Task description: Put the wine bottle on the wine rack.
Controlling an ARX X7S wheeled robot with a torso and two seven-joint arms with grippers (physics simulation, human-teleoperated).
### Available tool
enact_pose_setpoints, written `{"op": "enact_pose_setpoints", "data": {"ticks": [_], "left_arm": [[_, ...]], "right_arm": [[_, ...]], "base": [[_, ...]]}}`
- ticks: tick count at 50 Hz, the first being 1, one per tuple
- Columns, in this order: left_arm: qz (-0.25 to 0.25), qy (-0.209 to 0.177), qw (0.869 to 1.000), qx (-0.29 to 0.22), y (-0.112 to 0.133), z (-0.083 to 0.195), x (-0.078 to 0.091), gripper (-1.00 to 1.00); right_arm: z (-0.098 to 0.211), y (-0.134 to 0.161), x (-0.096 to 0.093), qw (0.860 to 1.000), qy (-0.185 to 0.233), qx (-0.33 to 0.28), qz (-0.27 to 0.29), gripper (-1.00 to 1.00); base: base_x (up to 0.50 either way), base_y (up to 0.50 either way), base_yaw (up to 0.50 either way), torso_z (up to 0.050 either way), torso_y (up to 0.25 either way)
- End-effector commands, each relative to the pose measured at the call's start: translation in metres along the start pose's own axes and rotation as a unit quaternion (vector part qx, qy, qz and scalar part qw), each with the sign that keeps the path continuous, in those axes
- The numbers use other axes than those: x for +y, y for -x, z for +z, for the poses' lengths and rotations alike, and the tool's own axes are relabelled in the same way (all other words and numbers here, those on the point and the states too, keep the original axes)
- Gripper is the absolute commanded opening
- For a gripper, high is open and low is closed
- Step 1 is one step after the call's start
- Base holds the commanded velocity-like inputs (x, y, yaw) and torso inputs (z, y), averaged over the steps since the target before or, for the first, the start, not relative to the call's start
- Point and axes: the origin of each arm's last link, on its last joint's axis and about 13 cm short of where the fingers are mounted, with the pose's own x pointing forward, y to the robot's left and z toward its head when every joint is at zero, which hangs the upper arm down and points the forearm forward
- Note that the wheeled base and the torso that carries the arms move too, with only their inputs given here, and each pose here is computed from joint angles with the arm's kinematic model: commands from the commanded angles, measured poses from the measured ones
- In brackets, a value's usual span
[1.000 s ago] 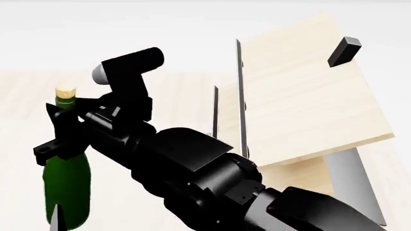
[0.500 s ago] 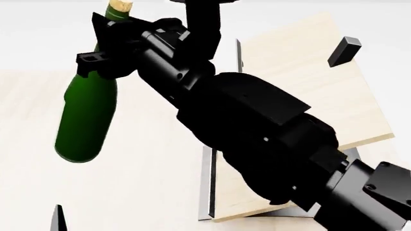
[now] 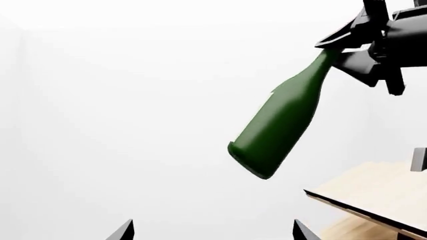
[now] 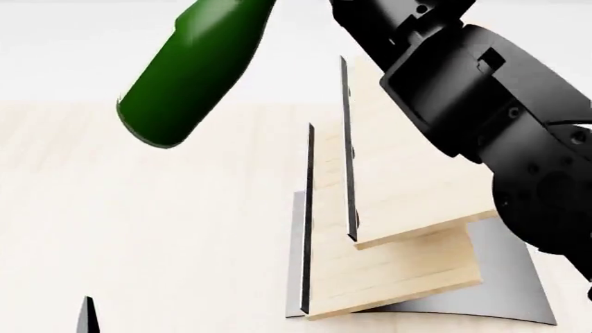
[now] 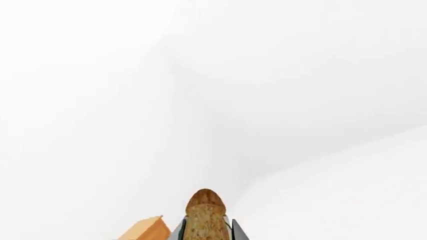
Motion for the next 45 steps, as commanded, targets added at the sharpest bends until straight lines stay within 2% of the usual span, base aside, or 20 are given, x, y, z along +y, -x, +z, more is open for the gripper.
{"op": "enact_pose_setpoints", "data": {"ticks": [1,26,31,35,38,45], "left_arm": [[-0.001,0.0,1.0,0.001,0.0,0.0,0.0,1.0],[-0.003,-0.001,1.0,0.003,-0.001,-0.002,-0.001,1.0],[-0.002,-0.001,1.0,0.003,-0.001,-0.002,-0.001,1.0],[-0.005,-0.001,1.0,0.004,0.0,-0.002,-0.002,1.0],[-0.005,-0.001,1.0,0.005,0.0,-0.003,-0.002,1.0],[-0.005,-0.001,1.0,0.005,0.0,-0.003,-0.002,1.0]], "right_arm": [[0.038,0.017,-0.004,0.998,-0.026,-0.059,-0.011,-1.0],[0.066,0.045,-0.054,0.983,-0.09,-0.135,-0.081,-1.0],[0.066,0.05,-0.059,0.981,-0.1,-0.143,-0.086,-1.0],[0.065,0.054,-0.07,0.976,-0.116,-0.154,-0.097,-1.0],[0.064,0.054,-0.076,0.975,-0.108,-0.156,-0.113,-1.0],[0.062,0.058,-0.084,0.972,-0.123,-0.16,-0.118,-1.0]], "base": [[0.0,0.0,0.0,0.0,0.0],[0.0,0.0,0.0,0.0,0.001],[0.0,0.0,0.0,0.0,0.002],[0.0,0.0,0.0,0.0,0.0],[0.0,0.0,0.0,0.0,0.0],[0.0,0.0,0.0,0.0,0.001]]}}
